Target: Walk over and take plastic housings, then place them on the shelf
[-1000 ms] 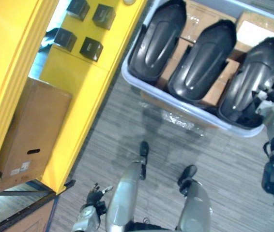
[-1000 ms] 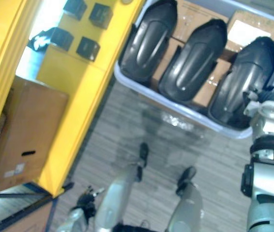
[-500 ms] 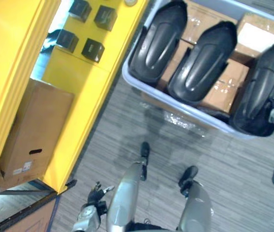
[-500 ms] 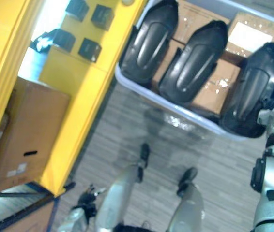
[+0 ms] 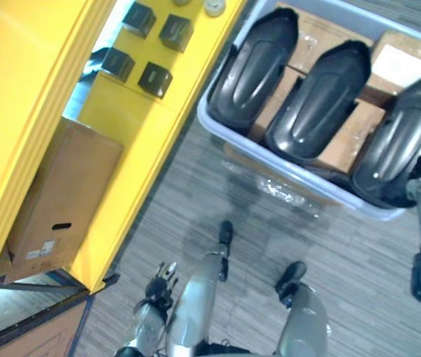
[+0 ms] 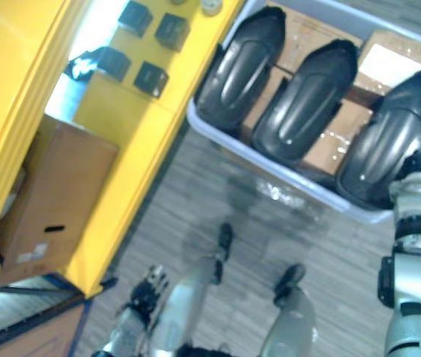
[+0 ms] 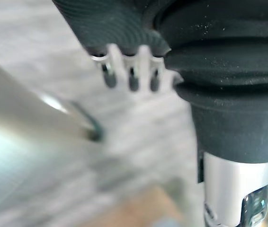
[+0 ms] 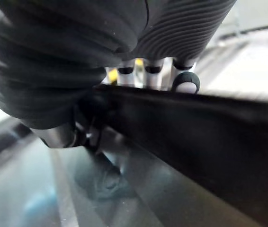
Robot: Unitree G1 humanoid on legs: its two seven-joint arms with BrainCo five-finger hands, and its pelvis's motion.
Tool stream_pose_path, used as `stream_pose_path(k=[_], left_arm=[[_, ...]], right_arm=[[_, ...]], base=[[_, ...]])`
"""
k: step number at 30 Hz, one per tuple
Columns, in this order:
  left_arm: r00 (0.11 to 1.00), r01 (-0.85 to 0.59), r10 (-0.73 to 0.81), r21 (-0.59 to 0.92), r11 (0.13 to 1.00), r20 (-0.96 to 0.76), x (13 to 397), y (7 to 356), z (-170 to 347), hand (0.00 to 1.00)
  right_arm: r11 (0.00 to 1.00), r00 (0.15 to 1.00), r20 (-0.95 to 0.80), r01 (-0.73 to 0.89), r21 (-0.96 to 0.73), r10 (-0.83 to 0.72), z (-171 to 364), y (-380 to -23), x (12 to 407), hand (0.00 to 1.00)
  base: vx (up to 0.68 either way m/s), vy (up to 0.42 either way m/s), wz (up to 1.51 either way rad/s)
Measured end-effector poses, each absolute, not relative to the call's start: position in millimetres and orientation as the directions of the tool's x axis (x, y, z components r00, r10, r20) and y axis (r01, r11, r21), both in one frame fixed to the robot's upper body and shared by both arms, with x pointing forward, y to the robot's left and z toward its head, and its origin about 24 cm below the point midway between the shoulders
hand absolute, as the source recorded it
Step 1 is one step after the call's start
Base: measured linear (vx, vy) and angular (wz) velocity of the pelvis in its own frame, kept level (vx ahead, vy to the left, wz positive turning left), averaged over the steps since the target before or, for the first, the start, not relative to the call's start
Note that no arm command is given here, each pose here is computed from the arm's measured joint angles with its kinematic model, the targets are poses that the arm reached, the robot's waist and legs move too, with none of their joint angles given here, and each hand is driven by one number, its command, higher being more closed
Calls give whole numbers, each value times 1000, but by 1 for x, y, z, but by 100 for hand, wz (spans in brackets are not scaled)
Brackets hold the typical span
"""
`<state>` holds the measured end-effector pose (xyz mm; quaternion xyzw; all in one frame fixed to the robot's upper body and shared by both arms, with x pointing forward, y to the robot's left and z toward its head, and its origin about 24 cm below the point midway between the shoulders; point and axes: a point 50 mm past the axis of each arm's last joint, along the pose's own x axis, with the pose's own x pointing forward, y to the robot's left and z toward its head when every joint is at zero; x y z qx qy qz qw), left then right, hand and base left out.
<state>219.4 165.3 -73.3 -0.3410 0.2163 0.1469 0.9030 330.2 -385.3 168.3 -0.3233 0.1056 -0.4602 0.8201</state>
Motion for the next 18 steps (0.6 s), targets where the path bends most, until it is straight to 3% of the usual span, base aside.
stream_pose_path(k=[3,6,13,18], left_arm=[[918,-394,281,-582,711,-279,245,186,-15,0],[902,-385,427,-566,729,-64,252,210,43,0],[905,-350,423,-488,800,44,255,211,73,0],[939,-248,329,-464,850,100,252,199,84,0]], right_arm=[[323,568,261,724,-609,-781,178,-371,329,100],[304,561,402,782,-545,-724,184,-347,324,100],[263,507,471,831,-491,-722,156,-324,304,100],[256,506,569,849,-463,-648,158,-306,298,100]], base=[[3,4,-14],[29,-1,-24],[82,-23,-13],[105,-8,-8]])
